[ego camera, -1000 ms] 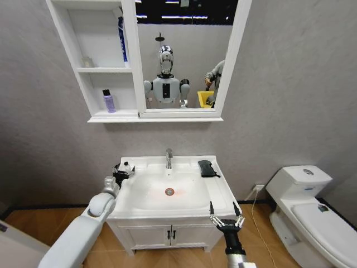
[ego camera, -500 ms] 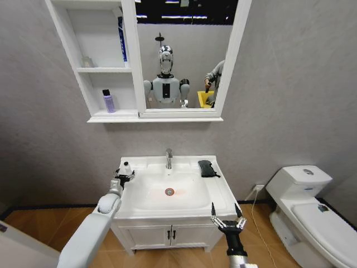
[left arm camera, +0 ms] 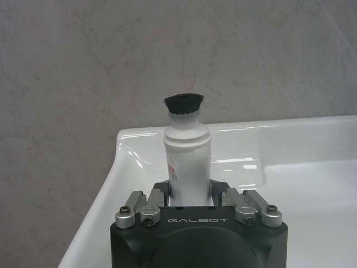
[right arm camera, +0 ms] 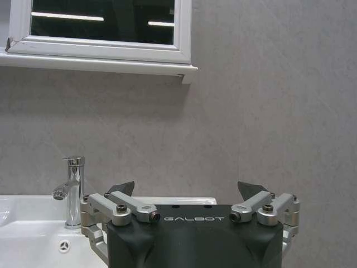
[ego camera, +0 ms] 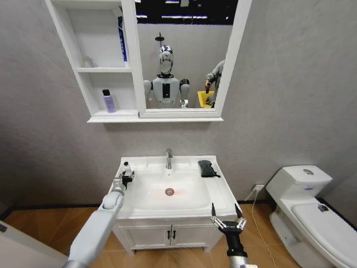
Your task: Move facial cleanser and shampoo from washbasin to cabinet, then wipe washbasin with towel.
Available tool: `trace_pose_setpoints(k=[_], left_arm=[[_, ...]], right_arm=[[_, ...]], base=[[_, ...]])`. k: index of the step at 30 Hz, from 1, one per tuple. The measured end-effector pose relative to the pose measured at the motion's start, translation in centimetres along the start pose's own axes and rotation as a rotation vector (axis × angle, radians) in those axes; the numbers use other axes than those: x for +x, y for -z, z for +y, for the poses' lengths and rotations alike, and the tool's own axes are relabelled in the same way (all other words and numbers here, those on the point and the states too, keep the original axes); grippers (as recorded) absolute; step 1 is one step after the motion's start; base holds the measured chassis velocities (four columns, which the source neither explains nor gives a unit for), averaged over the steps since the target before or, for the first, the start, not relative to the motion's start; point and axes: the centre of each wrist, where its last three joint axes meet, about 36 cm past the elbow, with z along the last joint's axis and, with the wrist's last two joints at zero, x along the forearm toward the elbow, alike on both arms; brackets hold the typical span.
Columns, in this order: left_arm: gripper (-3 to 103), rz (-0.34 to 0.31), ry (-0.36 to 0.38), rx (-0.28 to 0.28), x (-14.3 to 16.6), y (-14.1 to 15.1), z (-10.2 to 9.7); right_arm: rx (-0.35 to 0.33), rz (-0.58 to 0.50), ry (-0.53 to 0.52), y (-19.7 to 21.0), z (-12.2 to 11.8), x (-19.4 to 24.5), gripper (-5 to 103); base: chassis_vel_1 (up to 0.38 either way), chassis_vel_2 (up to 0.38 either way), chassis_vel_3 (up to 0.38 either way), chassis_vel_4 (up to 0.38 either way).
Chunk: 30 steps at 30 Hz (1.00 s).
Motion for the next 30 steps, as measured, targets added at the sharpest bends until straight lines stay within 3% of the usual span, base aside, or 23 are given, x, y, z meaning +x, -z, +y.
trace_pose_setpoints(k=[2,8,9,11,12,14,15,17,18,20,21,22,24,25,27,30], left_arm=[[34,-0.002,-0.001,0.003,0.0,0.1,0.0],[32,-0.031,-0.012,0.008,1.0,1.7,0.3],[32,-0.067,-0.023,-0.002,1.8,3.2,0.4],[32,-0.079,-0.027,-0.008,2.1,3.7,0.5],[32,-0.126,-0.039,-0.038,3.2,6.0,0.7],[32,-0.144,-0.047,-0.048,3.7,7.0,0.8],[32,-0.2,-0.076,-0.074,5.6,10.7,1.3],[32,-0.252,-0.116,-0.095,7.8,15.0,2.0],[32,-0.252,-0.116,-0.095,7.8,15.0,2.0],[32,-0.294,-0.177,-0.129,11.2,21.3,3.2],[32,-0.297,-0.197,-0.146,12.4,23.7,3.6],[32,-0.297,-0.197,-0.146,12.4,23.7,3.6],[32,-0.276,-0.223,-0.174,14.1,28.5,4.4],[32,-0.276,-0.223,-0.174,14.1,28.5,4.4],[32,-0.259,-0.235,-0.181,15.2,34.4,5.6],[32,-0.242,-0.238,-0.172,15.2,36.8,6.3]], right_arm=[[0.0,0.0,-0.001,0.0,0.0,0.0,100],[0.0,0.0,-0.001,0.0,0.1,0.0,100],[0.0,0.001,0.0,-0.1,0.1,0.0,100],[0.0,0.002,0.0,-0.1,0.1,0.0,100],[0.001,0.002,0.002,-0.1,0.2,0.0,100],[0.001,0.001,0.004,-0.1,0.3,0.0,100],[0.0,0.0,0.006,-0.1,0.6,-0.1,100],[0.0,0.0,0.011,-0.2,0.8,-0.2,100],[0.0,0.0,0.011,-0.2,0.8,-0.2,100],[0.001,0.002,0.017,-0.2,1.2,-0.1,100],[0.001,0.003,0.02,-0.3,1.4,-0.1,100],[0.001,0.003,0.02,-0.3,1.4,-0.1,100],[0.001,0.004,0.024,-0.3,1.7,0.0,100],[0.001,0.004,0.024,-0.3,1.7,0.0,100],[0.0,0.005,0.025,-0.3,1.8,0.1,100],[0.001,0.006,0.024,-0.3,1.7,0.2,100]], base=[[0.0,0.0,0.0,0.0],[0.0,0.0,0.0,0.0],[0.0,0.0,0.0,0.0],[0.0,0.0,0.0,0.0],[0.0,0.0,0.0,0.0],[0.0,0.0,0.0,0.0],[0.0,0.0,0.0,0.0],[0.0,0.0,0.0,0.0],[0.0,0.0,0.0,0.0],[0.0,0.0,0.0,0.0],[0.0,0.0,0.0,0.0],[0.0,0.0,0.0,0.0],[0.0,0.0,0.0,0.0],[0.0,0.0,0.0,0.0],[0.0,0.0,0.0,0.0],[0.0,0.0,0.0,0.0]])
